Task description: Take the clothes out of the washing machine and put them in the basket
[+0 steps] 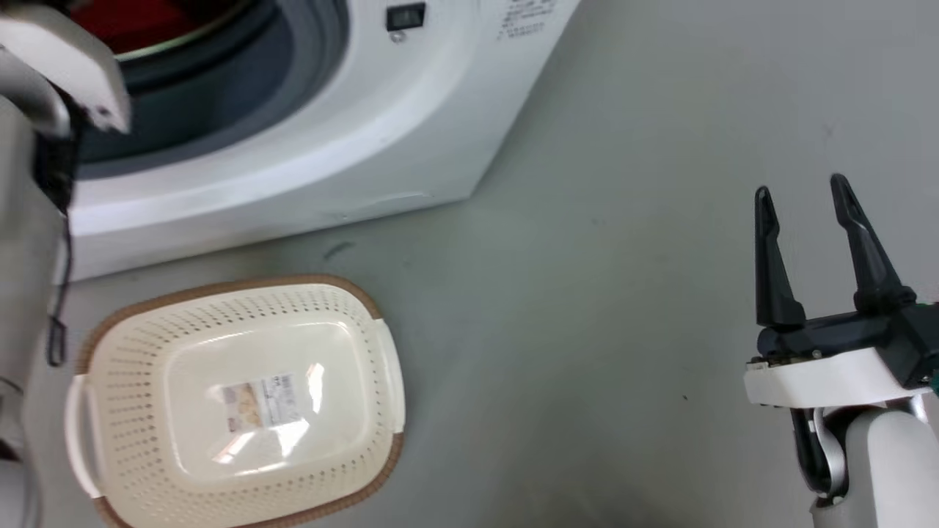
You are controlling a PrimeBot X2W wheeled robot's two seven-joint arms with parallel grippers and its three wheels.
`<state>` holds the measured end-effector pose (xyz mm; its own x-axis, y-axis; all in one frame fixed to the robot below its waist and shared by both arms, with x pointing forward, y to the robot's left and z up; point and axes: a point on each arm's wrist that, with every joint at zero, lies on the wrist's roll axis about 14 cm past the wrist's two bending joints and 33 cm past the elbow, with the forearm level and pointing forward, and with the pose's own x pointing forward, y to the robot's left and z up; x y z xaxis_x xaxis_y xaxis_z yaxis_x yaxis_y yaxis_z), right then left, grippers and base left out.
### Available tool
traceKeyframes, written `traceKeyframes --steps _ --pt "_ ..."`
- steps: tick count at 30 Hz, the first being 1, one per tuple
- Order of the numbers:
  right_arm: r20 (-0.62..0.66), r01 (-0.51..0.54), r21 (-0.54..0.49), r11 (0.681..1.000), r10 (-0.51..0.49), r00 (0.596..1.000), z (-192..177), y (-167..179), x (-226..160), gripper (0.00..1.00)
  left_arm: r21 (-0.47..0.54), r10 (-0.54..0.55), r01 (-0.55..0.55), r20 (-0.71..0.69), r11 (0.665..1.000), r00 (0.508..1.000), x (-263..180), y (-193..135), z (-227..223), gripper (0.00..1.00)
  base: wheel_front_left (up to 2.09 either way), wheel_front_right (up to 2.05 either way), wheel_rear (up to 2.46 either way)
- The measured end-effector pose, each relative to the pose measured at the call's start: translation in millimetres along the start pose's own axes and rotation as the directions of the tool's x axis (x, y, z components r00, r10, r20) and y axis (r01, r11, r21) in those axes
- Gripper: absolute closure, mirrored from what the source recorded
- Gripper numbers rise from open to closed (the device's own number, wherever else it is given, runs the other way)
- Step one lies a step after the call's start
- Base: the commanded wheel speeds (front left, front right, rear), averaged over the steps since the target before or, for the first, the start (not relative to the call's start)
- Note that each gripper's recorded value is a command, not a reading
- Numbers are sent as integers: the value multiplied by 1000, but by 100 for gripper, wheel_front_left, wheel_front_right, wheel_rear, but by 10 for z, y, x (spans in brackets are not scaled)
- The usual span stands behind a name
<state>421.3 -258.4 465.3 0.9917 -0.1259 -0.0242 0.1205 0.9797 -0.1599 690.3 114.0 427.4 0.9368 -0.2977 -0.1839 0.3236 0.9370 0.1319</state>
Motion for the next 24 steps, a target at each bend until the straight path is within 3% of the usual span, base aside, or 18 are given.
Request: traceKeyframes --steps 10,24 --pt "117 -43 8 999 42 992 418 140 -75 0 -59 81 -71 190 996 978 -738 4 687 100 0 0 0" --pt "197 -113 39 993 103 975 710 363 -307 0 -76 133 -112 401 991 906 -1995 -123 1178 100 0 0 0"
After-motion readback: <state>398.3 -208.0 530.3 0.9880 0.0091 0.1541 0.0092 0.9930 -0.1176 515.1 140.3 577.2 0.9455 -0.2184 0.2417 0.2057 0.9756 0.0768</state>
